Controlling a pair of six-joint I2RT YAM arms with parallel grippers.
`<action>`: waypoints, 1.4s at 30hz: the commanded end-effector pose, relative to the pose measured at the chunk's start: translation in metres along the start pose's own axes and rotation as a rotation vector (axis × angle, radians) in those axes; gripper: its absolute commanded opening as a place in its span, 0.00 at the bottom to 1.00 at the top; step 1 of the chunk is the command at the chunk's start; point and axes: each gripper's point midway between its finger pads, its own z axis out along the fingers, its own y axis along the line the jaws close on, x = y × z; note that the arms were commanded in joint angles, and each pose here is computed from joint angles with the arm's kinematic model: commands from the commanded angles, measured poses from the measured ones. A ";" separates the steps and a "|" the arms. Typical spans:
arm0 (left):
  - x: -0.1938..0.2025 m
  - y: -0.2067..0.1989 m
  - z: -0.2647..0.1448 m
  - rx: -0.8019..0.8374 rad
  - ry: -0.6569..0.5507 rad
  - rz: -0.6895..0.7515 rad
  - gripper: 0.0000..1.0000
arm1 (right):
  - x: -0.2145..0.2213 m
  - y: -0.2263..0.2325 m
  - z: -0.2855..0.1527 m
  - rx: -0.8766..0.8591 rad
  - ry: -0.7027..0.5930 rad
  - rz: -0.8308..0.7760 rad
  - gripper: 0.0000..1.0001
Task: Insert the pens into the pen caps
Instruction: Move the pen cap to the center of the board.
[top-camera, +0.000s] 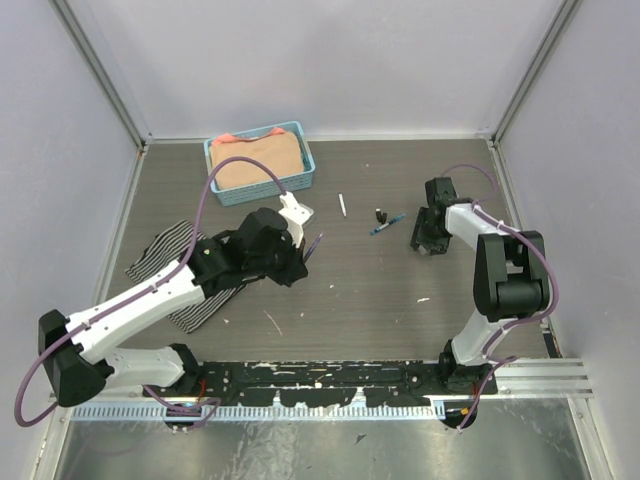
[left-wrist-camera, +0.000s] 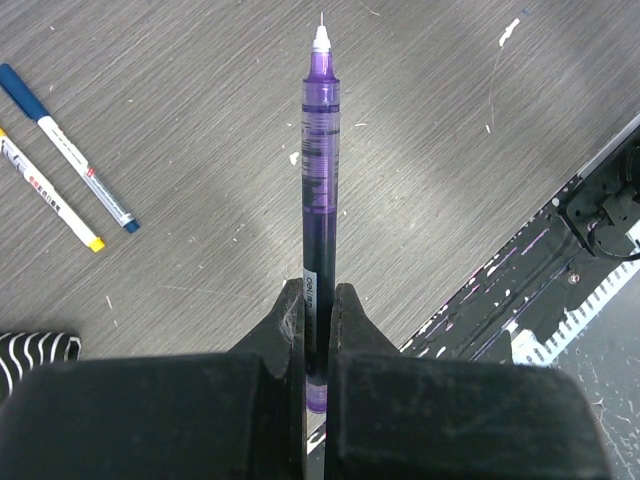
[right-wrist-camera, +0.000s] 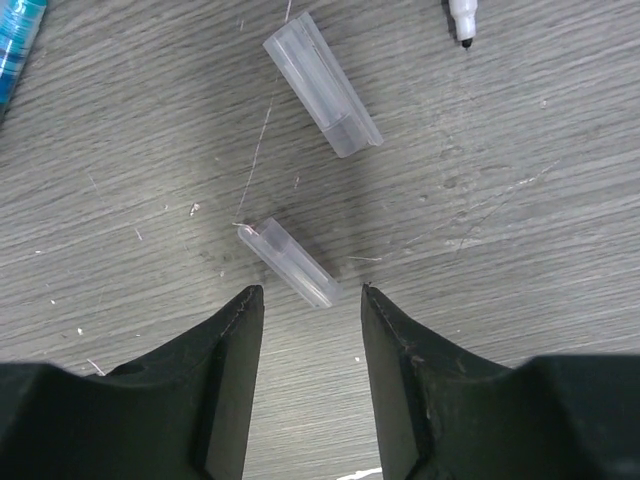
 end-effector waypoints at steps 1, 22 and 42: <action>-0.005 -0.004 -0.001 0.020 -0.002 0.014 0.00 | -0.022 0.011 -0.003 -0.043 -0.044 -0.015 0.48; -0.007 -0.008 0.004 0.037 0.001 -0.005 0.00 | -0.018 0.019 0.006 -0.009 -0.013 -0.059 0.30; -0.034 0.031 -0.041 -0.182 -0.186 -0.048 0.00 | 0.079 0.114 -0.027 -0.172 0.008 -0.346 0.21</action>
